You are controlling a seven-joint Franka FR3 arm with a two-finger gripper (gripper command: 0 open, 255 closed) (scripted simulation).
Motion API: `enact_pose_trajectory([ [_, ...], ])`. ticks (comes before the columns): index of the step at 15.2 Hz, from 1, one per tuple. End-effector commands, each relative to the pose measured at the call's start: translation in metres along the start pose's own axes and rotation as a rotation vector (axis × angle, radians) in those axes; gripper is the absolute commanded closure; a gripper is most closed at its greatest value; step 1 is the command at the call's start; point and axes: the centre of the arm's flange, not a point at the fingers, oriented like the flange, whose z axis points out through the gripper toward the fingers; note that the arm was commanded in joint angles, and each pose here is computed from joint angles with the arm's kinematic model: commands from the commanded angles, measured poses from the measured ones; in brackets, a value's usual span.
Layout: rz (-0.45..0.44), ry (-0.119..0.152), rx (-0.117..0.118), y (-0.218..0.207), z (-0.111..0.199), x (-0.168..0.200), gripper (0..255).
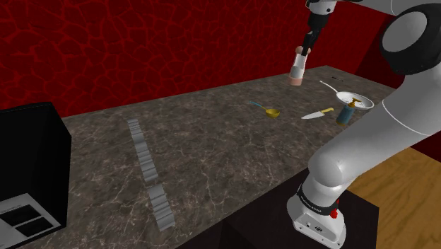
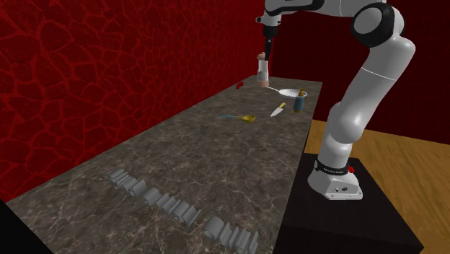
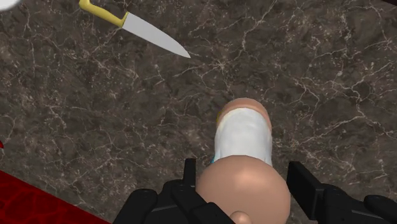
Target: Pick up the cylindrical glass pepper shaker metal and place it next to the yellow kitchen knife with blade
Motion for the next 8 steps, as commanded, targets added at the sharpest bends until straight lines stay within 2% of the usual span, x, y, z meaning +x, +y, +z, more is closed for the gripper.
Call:
enact_pose_trajectory([
  [1, -0.002, 0.001, 0.000, 0.018, 0.003, -0.018, 255],
  [8, -0.002, 0.001, 0.000, 0.086, 0.012, -0.075, 255],
])
